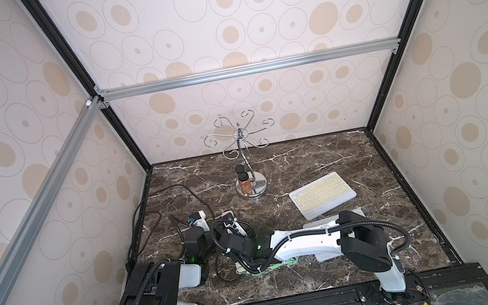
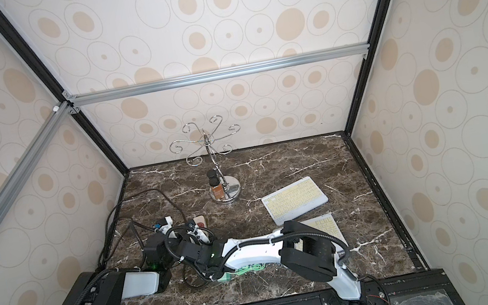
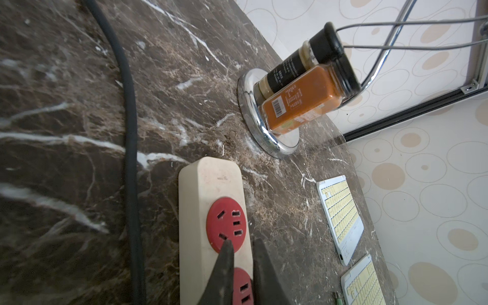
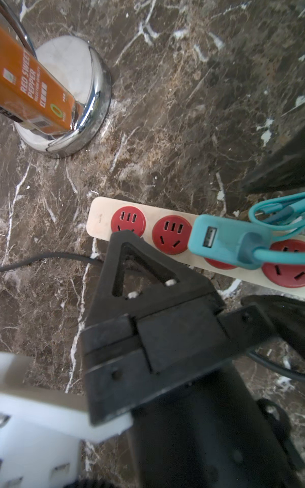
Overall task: Unplug the wireless keyboard
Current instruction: Remove the plug from the socket.
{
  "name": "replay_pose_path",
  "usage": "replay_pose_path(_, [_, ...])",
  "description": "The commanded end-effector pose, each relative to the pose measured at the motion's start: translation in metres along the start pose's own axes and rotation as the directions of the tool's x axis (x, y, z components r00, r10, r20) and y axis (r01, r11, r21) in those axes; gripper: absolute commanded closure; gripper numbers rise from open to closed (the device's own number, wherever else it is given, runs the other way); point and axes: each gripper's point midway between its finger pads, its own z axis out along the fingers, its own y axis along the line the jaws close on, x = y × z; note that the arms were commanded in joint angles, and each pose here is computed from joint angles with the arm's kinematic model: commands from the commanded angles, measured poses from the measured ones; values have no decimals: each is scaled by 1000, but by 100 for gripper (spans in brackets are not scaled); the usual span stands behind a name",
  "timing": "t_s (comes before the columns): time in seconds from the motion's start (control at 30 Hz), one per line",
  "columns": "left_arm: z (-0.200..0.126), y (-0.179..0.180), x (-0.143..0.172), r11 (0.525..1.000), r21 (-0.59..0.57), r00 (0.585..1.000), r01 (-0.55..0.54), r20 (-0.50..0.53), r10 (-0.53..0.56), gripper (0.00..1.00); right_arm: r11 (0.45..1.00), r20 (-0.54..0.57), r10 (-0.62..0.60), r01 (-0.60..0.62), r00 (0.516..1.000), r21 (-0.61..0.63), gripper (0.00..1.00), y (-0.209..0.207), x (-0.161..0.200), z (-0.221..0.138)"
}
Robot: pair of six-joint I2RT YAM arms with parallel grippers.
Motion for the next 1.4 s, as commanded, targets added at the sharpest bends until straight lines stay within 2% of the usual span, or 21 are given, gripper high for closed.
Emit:
replay_pose_path(0.0, [5, -14, -14, 998, 59, 1000, 11, 26, -12, 86, 1000, -21, 0, 0, 1000, 31, 42, -6, 0, 9])
replay_pose_path(0.07, [6, -13, -13, 998, 60, 1000, 15, 19, -16, 87, 999, -23, 2, -1, 1000, 38, 53, -6, 2, 12])
replay_pose_path(0.1, [6, -13, -13, 998, 61, 1000, 15, 19, -17, 87, 999, -22, 3, -2, 1000, 41, 54, -6, 3, 13])
replay_pose_path(0.47, [3, -12, -17, 998, 59, 999, 13, 37, -15, 88, 997, -9, 22, -22, 1000, 71, 58, -14, 7, 22])
replay_pose_path(0.6, [-1, -10, -21, 999, 37, 998, 2, 58, -4, 87, 997, -11, 38, -37, 999, 69, 69, -15, 8, 28])
replay_pose_path(0.73, [-1, -11, -23, 999, 38, 998, -2, 62, 0, 86, 994, 9, 52, -53, 999, 92, 85, -23, 7, 24])
replay_pose_path(0.83, [0, -16, -22, 998, 69, 999, -1, 52, -2, 86, 990, 38, 70, -74, 997, 123, 91, -36, 5, 16])
replay_pose_path(0.97, [4, -34, -16, 984, 179, 1000, 11, 8, -13, 86, 979, 90, 107, -121, 990, 166, 94, -56, 4, 5])
replay_pose_path(1.13, [13, -41, -7, 965, 254, 998, 57, -50, -46, 88, 977, 103, 124, -140, 987, 164, 96, -59, 6, 4])
replay_pose_path(1.37, [29, -29, 8, 970, 220, 988, 102, -137, -73, 91, 982, 84, 124, -134, 989, 130, 98, -47, 8, 13])
